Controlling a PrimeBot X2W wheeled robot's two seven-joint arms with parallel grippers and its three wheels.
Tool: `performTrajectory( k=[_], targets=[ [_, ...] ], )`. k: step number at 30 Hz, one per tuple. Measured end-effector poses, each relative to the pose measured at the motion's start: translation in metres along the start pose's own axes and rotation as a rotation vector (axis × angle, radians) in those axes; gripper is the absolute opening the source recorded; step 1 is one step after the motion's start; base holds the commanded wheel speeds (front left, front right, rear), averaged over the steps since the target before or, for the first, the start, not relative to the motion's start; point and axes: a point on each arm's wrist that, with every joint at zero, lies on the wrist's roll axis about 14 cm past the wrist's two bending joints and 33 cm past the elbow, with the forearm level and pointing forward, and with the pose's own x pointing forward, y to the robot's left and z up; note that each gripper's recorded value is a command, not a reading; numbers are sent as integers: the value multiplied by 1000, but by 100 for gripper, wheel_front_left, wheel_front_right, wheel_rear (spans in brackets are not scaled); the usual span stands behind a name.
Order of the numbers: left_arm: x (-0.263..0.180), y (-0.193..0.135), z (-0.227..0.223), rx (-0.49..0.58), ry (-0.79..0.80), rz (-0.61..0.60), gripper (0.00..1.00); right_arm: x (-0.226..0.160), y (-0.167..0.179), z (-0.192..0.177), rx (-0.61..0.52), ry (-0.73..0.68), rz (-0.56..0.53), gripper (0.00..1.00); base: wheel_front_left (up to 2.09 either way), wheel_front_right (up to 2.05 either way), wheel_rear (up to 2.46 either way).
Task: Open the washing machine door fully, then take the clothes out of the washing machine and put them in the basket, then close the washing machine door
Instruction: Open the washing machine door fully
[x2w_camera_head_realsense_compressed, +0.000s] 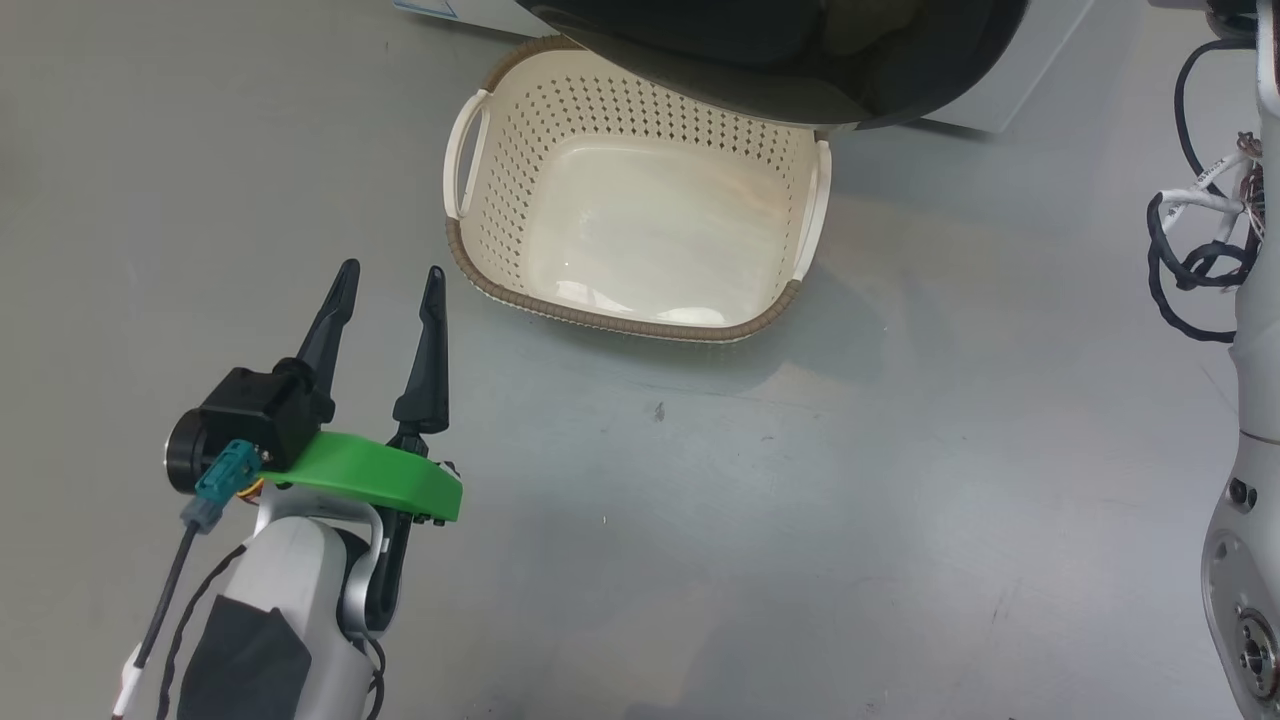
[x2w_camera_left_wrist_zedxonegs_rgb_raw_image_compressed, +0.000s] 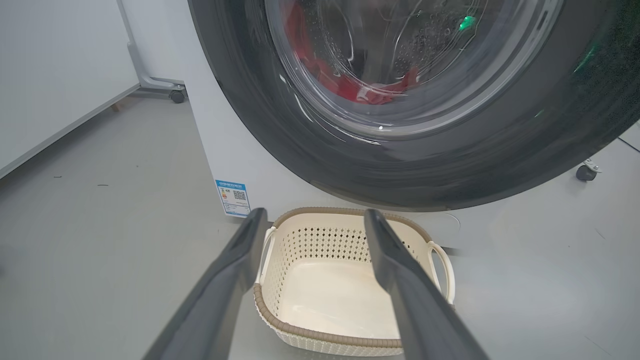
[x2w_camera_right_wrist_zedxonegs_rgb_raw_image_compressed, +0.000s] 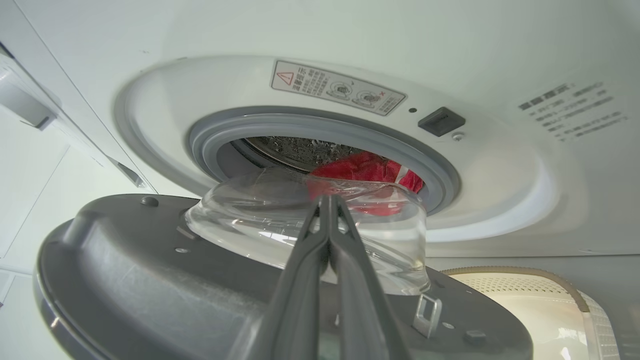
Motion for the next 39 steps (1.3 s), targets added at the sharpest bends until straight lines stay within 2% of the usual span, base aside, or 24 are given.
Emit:
performTrajectory(
  k=[19, 39],
  targets=[
    [4, -3, 0, -1, 1, -10, 100, 2, -4, -35, 217, 256, 8, 0, 0, 0, 0],
    [1, -7, 10, -4, -22, -17, 100, -14, -3, -63, 303, 421, -4, 0, 0, 0, 0]
  ],
)
